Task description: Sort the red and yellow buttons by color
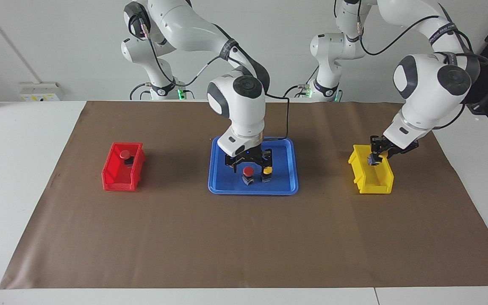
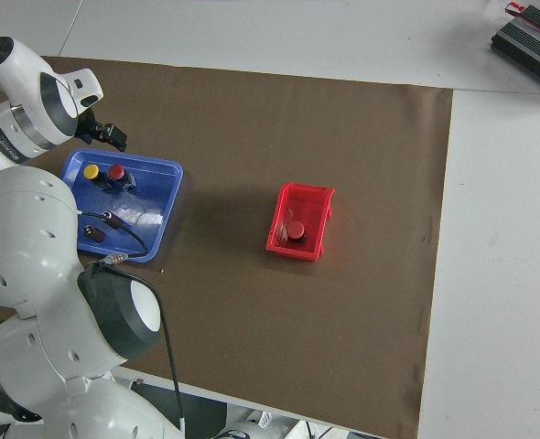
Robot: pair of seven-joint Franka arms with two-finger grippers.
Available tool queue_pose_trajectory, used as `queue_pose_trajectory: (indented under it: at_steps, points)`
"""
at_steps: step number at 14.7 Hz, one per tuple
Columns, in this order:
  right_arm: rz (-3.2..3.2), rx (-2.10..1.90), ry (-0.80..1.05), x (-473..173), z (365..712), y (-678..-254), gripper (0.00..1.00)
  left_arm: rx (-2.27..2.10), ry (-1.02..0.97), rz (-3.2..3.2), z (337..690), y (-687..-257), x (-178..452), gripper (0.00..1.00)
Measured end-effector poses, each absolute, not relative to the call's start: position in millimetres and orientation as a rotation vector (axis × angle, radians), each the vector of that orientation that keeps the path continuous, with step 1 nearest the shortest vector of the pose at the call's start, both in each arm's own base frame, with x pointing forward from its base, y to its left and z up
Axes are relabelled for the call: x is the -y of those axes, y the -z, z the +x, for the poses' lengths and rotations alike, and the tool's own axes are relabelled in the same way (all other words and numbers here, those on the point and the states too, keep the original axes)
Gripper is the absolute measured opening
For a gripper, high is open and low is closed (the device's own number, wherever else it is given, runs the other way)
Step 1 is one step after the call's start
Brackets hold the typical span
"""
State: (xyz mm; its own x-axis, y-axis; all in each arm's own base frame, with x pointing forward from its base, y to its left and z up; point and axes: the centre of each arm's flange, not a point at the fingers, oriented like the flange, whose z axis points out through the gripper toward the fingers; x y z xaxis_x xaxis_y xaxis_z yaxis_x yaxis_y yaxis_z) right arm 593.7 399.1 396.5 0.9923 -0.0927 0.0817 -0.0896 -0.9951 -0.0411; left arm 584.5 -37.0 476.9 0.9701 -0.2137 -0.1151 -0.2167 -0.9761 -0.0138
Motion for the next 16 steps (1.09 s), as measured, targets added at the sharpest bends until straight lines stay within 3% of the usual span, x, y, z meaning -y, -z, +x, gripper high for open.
queue_pose_trajectory:
  at_steps: [6,7,14,16]
  points:
    - [-3.113,-0.132,0.097,-397.4,585.1,-361.2,0.94,-0.361,-0.149,-3.097,551.6,-424.9,23.2,0.41]
    - [-3.117,-0.131,0.091,-396.6,583.5,-359.8,0.86,-0.36,-0.154,-3.097,547.4,-419.2,20.2,0.41]
    - [-3.14,-0.124,0.048,-390.9,570.4,-348.4,0.74,-0.357,-0.112,-3.1,531.7,-374.4,14.5,0.41]
    - [-3.14,-0.117,0.049,-392.8,568.3,-349.6,0.7,-0.359,-0.118,-3.1,530.7,-372.7,14.5,0.55]
